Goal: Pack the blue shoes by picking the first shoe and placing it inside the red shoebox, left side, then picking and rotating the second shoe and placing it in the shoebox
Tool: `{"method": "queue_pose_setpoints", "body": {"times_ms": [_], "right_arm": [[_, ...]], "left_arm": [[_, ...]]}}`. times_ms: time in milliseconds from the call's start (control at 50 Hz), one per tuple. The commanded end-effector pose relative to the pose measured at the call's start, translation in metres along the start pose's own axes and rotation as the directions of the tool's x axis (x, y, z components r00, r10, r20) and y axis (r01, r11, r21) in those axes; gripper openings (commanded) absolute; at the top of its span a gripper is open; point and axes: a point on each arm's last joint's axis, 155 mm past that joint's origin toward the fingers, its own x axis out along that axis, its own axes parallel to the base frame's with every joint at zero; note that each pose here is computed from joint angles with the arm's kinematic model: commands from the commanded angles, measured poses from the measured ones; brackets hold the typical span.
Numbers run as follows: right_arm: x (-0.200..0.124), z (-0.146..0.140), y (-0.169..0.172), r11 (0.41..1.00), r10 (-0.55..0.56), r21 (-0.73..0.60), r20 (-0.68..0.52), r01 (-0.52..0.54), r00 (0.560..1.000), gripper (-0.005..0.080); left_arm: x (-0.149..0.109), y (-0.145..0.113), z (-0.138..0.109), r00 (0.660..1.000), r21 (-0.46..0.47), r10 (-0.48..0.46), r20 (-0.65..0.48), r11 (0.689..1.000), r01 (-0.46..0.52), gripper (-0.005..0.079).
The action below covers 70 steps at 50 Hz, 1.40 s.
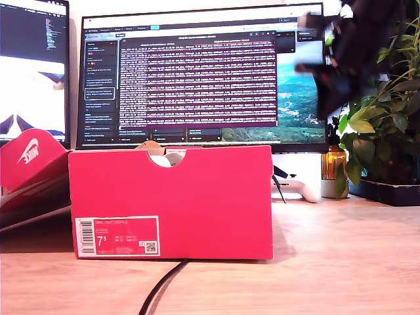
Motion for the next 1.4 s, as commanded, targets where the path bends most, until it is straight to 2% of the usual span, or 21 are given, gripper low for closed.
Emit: {"method": "queue_pose_setpoints", "body": {"times_ms": [0,120,240,420,760,880,1140,1380], "right_arm": [[-0.002,-0.004,-0.002,1.000,-0.002,0.010,-0.011,0.002,1.000,-0.0013],[-0.006,-0.011,-0.001,1.000,0.003,0.011,-0.037,-0.002,0.999,-0.0013],[-0.016,-0.001,-0.001,1.000,-0.002,0.010,-0.004,0.002,1.000,-0.0013],[-0.038,0.014,-0.003,0.999,-0.011,0.039,0.052,0.009,0.999,-0.0013],[-0.081,0.022,-0.009,0.998,-0.046,0.039,0.113,0.041,0.993,-0.0013],[-0.096,0.012,-0.019,0.996,-0.077,0.056,0.138,0.070,0.987,-0.0013],[-0.117,-0.031,-0.039,0.985,-0.143,0.112,0.136,0.129,0.980,-0.0013],[-0.135,-0.049,-0.047,0.970,-0.200,0.184,0.242,0.158,0.950,-0.0013]], "left_arm": [[0.000,0.003,-0.011,1.000,0.014,0.009,-0.007,1.000,-0.009,-0.0020],[-0.004,0.003,-0.012,1.000,0.022,0.006,0.011,1.000,-0.006,-0.0020],[-0.008,0.003,-0.015,1.000,0.023,0.004,0.024,1.000,-0.004,-0.0020],[-0.012,0.003,-0.035,1.000,0.020,0.002,-0.017,1.000,-0.002,-0.0020],[-0.012,0.005,-0.040,0.999,0.032,0.008,-0.038,0.999,-0.007,-0.0020],[-0.012,0.006,-0.050,0.997,0.013,0.012,-0.075,1.000,-0.011,-0.0020],[-0.017,0.009,-0.081,0.979,0.003,0.025,-0.201,1.000,-0.025,-0.0020],[-0.017,0.009,-0.081,0.979,0.003,0.026,-0.202,1.000,-0.025,-0.0020]]}}
